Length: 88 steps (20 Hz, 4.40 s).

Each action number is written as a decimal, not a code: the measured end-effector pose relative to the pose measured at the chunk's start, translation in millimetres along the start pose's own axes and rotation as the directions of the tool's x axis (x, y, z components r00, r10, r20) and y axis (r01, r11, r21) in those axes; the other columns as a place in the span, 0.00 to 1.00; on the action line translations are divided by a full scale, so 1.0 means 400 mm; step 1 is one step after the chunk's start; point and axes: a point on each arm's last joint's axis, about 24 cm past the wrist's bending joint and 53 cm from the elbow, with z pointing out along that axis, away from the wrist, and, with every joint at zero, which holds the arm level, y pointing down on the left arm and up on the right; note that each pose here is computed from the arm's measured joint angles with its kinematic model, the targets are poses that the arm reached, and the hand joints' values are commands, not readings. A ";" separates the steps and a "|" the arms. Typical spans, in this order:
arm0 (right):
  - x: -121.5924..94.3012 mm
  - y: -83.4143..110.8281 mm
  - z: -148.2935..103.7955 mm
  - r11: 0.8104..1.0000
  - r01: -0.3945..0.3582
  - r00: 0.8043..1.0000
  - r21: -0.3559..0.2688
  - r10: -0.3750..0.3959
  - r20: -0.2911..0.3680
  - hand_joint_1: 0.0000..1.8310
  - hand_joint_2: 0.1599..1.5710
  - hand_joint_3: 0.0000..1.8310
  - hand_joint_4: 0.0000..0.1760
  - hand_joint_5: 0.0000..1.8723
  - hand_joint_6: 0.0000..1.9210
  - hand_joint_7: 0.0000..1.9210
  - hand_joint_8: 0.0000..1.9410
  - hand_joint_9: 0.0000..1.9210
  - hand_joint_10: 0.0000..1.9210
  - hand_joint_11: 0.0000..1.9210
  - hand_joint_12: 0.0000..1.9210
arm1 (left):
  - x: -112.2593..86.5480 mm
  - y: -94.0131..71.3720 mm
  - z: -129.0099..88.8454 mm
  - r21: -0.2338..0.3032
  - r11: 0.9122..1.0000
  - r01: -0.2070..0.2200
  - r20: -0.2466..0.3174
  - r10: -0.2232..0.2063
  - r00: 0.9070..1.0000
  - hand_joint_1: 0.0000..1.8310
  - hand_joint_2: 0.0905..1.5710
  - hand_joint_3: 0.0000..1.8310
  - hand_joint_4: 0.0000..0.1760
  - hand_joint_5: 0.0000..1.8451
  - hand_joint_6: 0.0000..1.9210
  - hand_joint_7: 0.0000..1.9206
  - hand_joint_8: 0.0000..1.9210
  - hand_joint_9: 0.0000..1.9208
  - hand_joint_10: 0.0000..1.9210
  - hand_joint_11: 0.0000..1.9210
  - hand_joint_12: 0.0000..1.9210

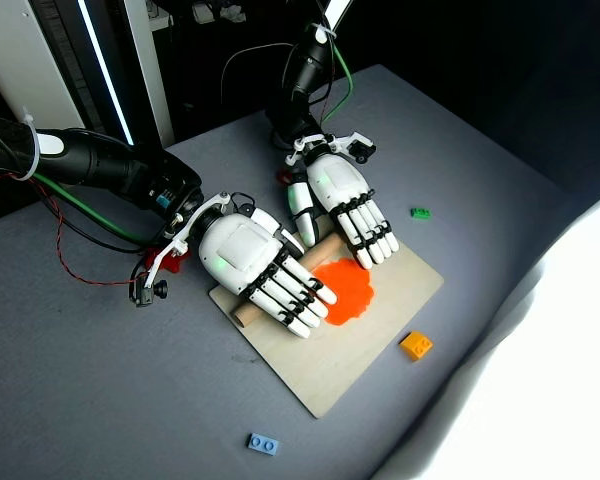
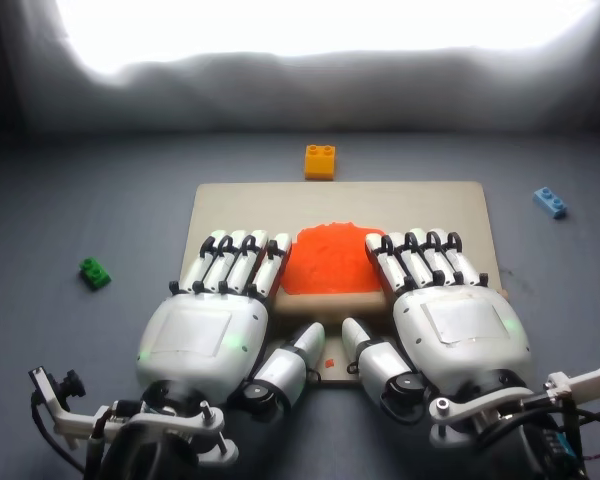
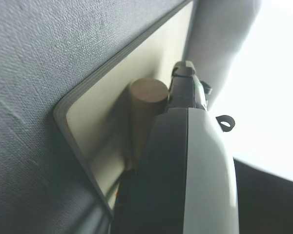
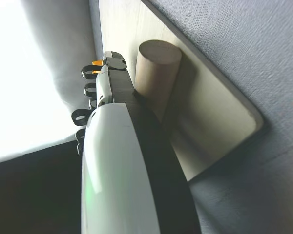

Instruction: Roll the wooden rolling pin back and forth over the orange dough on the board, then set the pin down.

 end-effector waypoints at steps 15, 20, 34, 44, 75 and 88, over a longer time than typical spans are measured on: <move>-0.019 0.006 0.040 1.000 -0.019 1.000 -0.001 0.019 0.019 0.00 1.00 0.01 0.00 0.00 0.00 0.00 0.00 0.00 0.00 0.00 0.00 | -0.002 0.000 0.028 0.005 1.000 0.016 0.007 -0.016 1.000 0.00 0.95 0.00 0.00 0.00 0.00 0.00 0.00 0.00 0.00 0.00 0.00; -0.021 0.001 0.045 1.000 -0.019 1.000 0.005 0.019 0.023 0.00 1.00 0.02 0.00 0.01 0.00 0.01 0.00 0.00 0.00 0.00 0.00 | -0.005 -0.002 0.039 0.007 1.000 0.016 0.011 -0.016 1.000 0.00 0.95 0.00 0.00 0.00 0.00 0.00 0.00 0.00 0.00 0.00 0.00; -0.033 0.008 0.078 0.999 -0.047 0.998 -0.003 0.048 0.027 0.00 1.00 0.02 0.00 0.01 0.00 0.01 0.00 0.00 0.00 0.00 0.00 | -0.010 0.001 0.067 0.010 1.000 0.011 0.011 -0.011 1.000 0.00 0.95 0.00 0.00 0.00 0.00 0.00 0.00 0.00 0.00 0.00 0.00; -0.047 0.003 0.101 0.998 -0.064 0.997 0.012 0.064 0.039 0.00 1.00 0.01 0.00 0.02 0.01 0.02 0.00 0.00 0.00 0.00 0.00 | -0.019 0.008 0.096 0.015 0.999 0.029 0.007 -0.029 1.000 0.00 0.95 0.00 0.00 0.00 0.00 0.00 0.00 0.00 0.00 0.00 0.00; -0.074 -0.015 0.144 0.997 -0.069 0.996 0.036 0.067 0.054 0.00 1.00 0.02 0.00 0.02 0.01 0.02 0.01 0.00 0.00 0.00 0.00 | -0.033 0.010 0.165 0.031 0.997 0.071 0.016 -0.072 0.997 0.00 0.94 0.00 0.00 0.00 0.00 0.00 0.00 0.00 0.00 0.00 0.00; -0.088 -0.021 0.174 0.995 -0.086 0.995 0.046 0.083 0.054 0.00 1.00 0.05 0.00 0.02 0.00 0.02 0.00 0.00 0.00 0.00 0.00 | -0.040 0.016 0.195 0.034 0.998 0.051 0.028 -0.052 0.998 0.00 0.95 0.00 0.00 0.00 0.00 0.00 0.00 0.00 0.00 0.00 0.00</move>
